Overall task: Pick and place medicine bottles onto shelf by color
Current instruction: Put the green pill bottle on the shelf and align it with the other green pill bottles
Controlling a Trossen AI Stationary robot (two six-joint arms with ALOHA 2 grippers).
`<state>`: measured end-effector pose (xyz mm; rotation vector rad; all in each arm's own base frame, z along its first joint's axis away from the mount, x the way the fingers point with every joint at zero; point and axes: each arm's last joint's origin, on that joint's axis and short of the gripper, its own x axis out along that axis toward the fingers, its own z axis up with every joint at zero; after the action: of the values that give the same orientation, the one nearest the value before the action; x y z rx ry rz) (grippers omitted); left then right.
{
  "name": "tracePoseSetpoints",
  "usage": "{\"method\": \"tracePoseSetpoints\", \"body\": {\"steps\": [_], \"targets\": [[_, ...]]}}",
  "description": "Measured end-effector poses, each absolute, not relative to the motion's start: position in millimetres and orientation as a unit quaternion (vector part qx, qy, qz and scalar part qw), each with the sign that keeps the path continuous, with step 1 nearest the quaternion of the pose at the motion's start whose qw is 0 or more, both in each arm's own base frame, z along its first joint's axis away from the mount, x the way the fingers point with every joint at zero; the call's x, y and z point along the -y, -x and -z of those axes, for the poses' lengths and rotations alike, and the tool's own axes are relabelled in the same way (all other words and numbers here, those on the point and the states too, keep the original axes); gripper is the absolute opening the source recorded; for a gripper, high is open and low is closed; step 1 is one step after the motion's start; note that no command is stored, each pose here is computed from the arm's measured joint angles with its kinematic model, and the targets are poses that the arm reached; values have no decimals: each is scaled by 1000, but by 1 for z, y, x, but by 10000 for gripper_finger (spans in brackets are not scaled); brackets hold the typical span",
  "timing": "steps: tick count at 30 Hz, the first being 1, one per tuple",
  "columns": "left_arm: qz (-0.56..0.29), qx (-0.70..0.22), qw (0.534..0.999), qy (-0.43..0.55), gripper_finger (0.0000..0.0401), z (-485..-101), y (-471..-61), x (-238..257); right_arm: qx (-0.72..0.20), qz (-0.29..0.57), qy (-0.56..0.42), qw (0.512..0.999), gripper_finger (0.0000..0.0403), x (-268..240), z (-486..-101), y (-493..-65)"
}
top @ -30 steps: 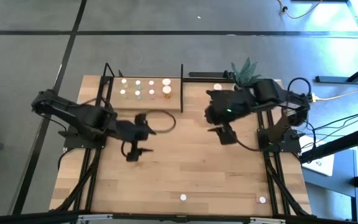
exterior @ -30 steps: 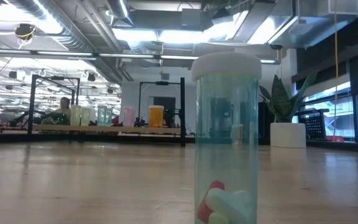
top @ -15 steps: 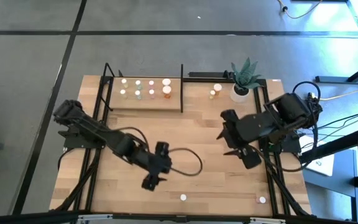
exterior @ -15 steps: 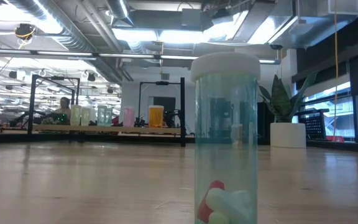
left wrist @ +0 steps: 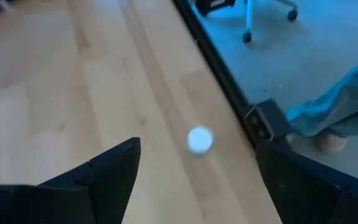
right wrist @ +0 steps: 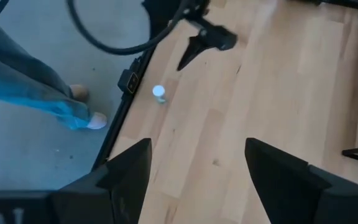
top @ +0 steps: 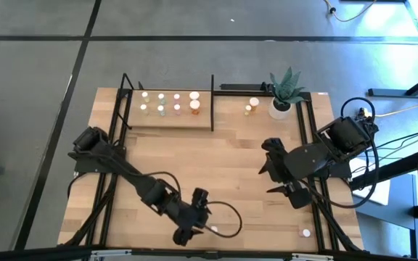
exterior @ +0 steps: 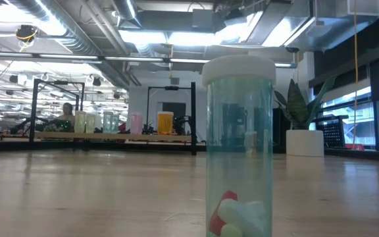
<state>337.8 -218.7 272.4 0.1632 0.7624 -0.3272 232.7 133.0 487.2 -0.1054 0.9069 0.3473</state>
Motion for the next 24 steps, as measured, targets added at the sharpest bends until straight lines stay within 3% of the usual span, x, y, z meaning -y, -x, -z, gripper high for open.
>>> {"method": "tracePoseSetpoints", "body": {"steps": [16,24], "targets": [[151,-371,912,-91,312,-210,-364,246,-436,-166,50,883,259,-133,-487,-233],[152,-378,909,-90,312,-202,-365,250,-435,-166,51,883,259,-133,-487,-233]]}}
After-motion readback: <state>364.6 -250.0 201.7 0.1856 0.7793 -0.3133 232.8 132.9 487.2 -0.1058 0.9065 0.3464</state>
